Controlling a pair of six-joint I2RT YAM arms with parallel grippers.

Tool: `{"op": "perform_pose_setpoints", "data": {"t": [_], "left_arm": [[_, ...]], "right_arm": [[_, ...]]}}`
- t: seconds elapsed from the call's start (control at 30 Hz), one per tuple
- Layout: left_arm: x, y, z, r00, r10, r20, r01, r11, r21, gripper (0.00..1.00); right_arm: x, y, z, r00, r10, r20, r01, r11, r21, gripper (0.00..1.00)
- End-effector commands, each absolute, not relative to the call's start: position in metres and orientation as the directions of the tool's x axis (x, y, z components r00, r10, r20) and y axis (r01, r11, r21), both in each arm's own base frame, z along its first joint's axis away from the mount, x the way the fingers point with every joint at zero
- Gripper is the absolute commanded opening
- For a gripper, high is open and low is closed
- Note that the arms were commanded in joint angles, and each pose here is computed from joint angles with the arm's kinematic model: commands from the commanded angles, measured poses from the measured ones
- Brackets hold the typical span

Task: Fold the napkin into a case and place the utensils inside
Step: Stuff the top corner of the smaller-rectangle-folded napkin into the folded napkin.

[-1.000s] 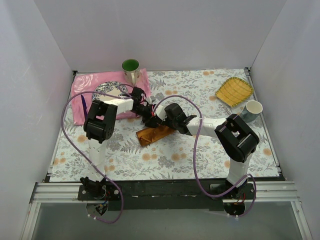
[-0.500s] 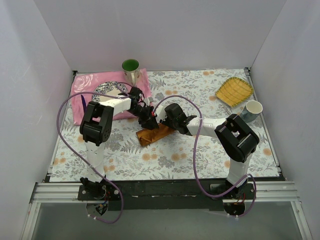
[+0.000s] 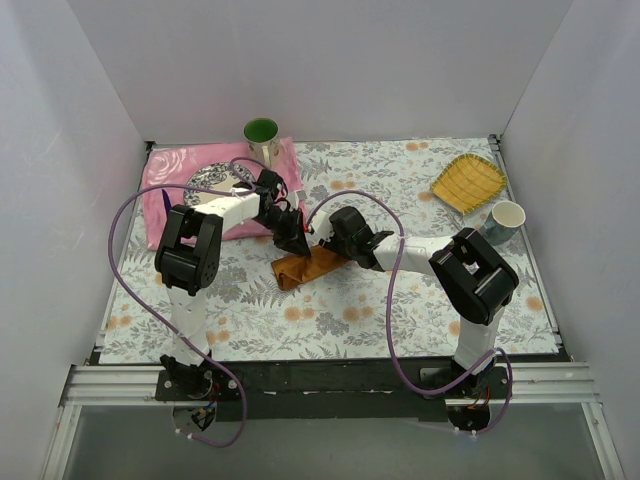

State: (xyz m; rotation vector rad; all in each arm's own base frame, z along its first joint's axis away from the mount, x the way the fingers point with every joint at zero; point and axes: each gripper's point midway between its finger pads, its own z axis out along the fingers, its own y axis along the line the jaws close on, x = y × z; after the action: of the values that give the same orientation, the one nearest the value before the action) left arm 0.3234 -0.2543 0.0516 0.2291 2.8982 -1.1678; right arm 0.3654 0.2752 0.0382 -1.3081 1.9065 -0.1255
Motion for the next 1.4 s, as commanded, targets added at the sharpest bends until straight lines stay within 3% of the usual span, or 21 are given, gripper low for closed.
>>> {"op": "perform_pose_setpoints", "data": {"t": [0.0, 0.17, 0.3, 0.37, 0.5, 0.67, 0.77, 0.9, 0.97, 1.0, 1.17, 1.37], "left_arm": [[0.344, -0.250, 0.081, -0.969, 0.147, -0.200, 0.244, 0.712, -0.659, 0.00], [0.352, -0.245, 0.074, -0.956, 0.165, -0.243, 0.286, 0.718, -0.635, 0.00], [0.350, -0.235, 0.040, -0.976, 0.150, -0.161, 0.219, 0.728, -0.649, 0.00], [0.349, -0.231, 0.030, -0.982, 0.136, -0.128, 0.187, 0.732, -0.655, 0.00], [0.347, -0.228, 0.020, -0.985, 0.129, -0.110, 0.170, 0.730, -0.662, 0.00], [0.345, -0.228, 0.012, -0.988, 0.128, -0.087, 0.153, 0.728, -0.668, 0.00], [0.346, -0.230, 0.012, -0.988, 0.127, -0.083, 0.150, 0.722, -0.675, 0.00], [0.348, -0.231, 0.013, -0.987, 0.130, -0.089, 0.156, 0.717, -0.679, 0.00], [0.349, -0.232, 0.013, -0.987, 0.131, -0.091, 0.158, 0.716, -0.679, 0.00], [0.349, -0.232, 0.013, -0.987, 0.131, -0.093, 0.159, 0.716, -0.679, 0.00], [0.345, -0.233, 0.012, -0.988, 0.129, -0.082, 0.150, 0.708, -0.691, 0.00], [0.339, -0.234, 0.008, -0.987, 0.141, -0.073, 0.152, 0.703, -0.695, 0.00]], "right_arm": [[0.364, 0.274, 0.038, -0.137, -0.816, -0.562, -0.743, 0.459, -0.486, 0.48], [0.363, 0.274, 0.038, -0.126, -0.818, -0.561, -0.745, 0.451, -0.491, 0.48], [0.363, 0.275, 0.042, -0.121, -0.814, -0.568, -0.744, 0.453, -0.491, 0.50], [0.365, 0.278, 0.046, -0.120, -0.811, -0.572, -0.744, 0.455, -0.490, 0.53], [0.369, 0.285, 0.069, -0.121, -0.791, -0.600, -0.741, 0.474, -0.476, 0.71], [0.358, 0.302, 0.102, -0.113, -0.740, -0.663, -0.788, 0.473, -0.393, 0.75], [0.337, 0.324, 0.115, -0.079, -0.699, -0.711, -0.876, 0.388, -0.285, 0.73], [0.307, 0.349, 0.128, 0.000, -0.626, -0.780, -0.972, 0.182, -0.146, 0.63], [0.308, 0.356, 0.130, -0.014, -0.604, -0.797, -0.982, 0.157, -0.101, 0.57], [0.308, 0.356, 0.130, -0.056, -0.589, -0.807, -0.987, 0.155, -0.045, 0.51], [0.341, 0.357, 0.119, -0.316, -0.497, -0.809, -0.939, 0.284, 0.192, 0.47], [0.367, 0.354, 0.090, -0.383, -0.498, -0.778, -0.900, 0.390, 0.193, 0.43]]}}
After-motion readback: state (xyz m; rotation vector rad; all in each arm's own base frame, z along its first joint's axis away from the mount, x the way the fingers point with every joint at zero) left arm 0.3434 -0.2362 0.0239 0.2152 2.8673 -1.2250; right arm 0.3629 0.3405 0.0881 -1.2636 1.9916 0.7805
